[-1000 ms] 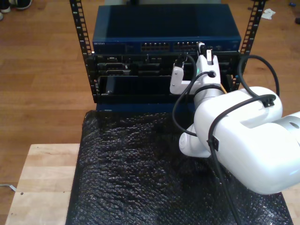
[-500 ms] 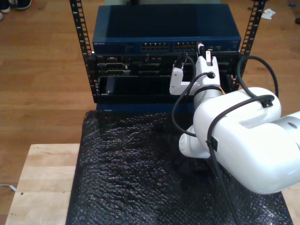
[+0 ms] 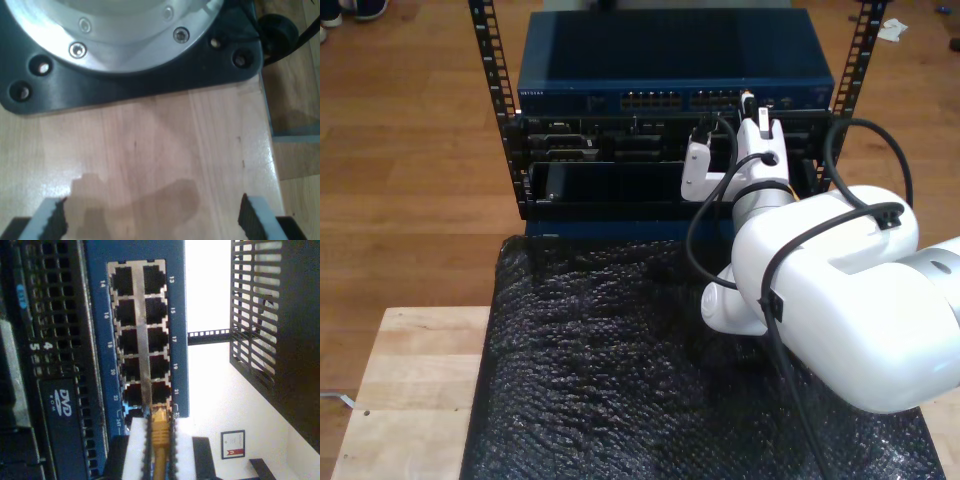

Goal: Grab the cable and plug it in

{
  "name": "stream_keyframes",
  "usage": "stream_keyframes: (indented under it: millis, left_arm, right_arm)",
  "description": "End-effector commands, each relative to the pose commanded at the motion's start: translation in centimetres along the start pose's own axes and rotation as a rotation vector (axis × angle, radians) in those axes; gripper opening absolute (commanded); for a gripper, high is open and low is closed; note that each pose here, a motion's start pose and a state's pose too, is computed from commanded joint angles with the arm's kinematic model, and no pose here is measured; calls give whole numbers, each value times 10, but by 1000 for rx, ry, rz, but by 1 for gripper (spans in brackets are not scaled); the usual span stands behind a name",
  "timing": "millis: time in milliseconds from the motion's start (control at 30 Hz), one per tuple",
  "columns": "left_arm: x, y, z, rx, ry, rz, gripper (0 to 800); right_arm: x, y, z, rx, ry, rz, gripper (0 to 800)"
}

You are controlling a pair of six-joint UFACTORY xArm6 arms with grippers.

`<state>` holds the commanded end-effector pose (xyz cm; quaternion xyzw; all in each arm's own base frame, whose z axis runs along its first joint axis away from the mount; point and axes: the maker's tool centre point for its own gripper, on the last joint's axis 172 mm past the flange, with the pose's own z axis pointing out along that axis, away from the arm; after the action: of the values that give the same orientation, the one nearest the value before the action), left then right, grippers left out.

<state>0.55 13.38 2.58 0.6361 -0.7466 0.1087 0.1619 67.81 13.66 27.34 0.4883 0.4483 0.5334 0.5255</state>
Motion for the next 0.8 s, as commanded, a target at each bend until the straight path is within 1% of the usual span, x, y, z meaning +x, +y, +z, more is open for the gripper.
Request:
stream_keyframes:
  millis: [333, 367, 500, 567, 633, 733, 800]
  left_arm:
    - [0, 0, 0, 0, 0, 0, 800]
    - [0, 0, 0, 0, 0, 0, 800]
    - [0, 0, 0, 0, 0, 0, 800]
    - [0, 0, 0, 0, 0, 0, 800]
    - [0, 0, 0, 0, 0, 0, 800]
    - [0, 0, 0, 0, 0, 0, 800]
    - [0, 0, 0, 0, 0, 0, 800]
  right_arm:
    - [-1, -4, 0, 6, -2, 10, 0]
    - [-2, -4, 0, 5, -2, 20, 13]
    - [-4, -8, -3, 19, -1, 60, 176]
    - [-4, -11, -7, 38, 4, 59, 233]
    - [-2, -3, -9, 38, 14, 66, 263]
    - [-3, 3, -13, 44, 15, 77, 280]
    - [-2, 6, -16, 55, 19, 78, 307]
